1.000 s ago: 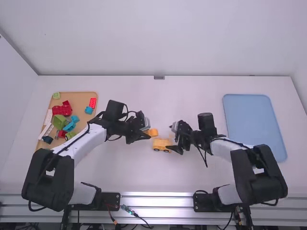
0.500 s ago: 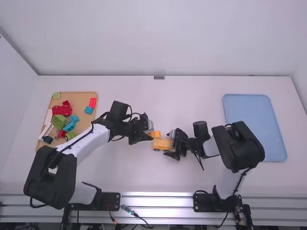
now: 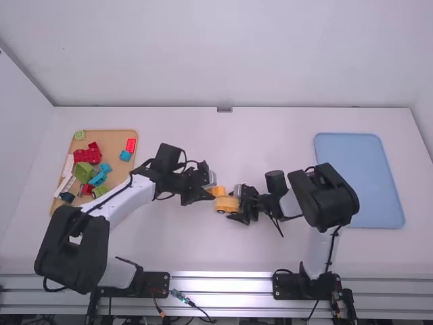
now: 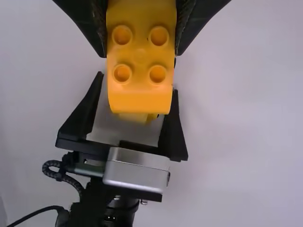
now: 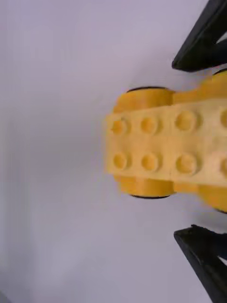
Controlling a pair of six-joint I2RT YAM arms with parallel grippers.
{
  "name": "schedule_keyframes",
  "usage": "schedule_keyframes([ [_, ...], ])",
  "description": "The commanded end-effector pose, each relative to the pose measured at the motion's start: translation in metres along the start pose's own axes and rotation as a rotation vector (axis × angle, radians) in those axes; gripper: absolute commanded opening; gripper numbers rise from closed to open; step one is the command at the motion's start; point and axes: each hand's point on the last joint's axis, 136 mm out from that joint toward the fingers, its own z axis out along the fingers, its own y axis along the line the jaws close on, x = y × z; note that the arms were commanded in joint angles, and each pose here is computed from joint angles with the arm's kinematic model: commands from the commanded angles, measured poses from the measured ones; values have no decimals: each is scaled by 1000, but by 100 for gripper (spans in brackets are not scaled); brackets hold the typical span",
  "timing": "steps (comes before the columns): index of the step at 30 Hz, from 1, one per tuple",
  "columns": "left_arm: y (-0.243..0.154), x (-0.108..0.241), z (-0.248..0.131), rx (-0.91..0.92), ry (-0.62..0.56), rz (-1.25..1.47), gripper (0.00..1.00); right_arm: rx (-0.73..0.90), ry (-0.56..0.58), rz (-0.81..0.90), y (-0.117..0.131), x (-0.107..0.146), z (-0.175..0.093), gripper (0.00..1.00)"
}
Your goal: Assemble lego blocks to make yellow taxi
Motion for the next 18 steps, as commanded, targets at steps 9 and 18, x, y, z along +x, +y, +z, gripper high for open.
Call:
schedule_keyframes([
  [9, -1, 19, 13, 36, 36, 19, 2, 8, 45, -35, 0, 8, 8, 64],
  [18, 4, 31, 12, 6, 103, 41, 2, -2, 46, -73, -10, 1, 12, 45],
])
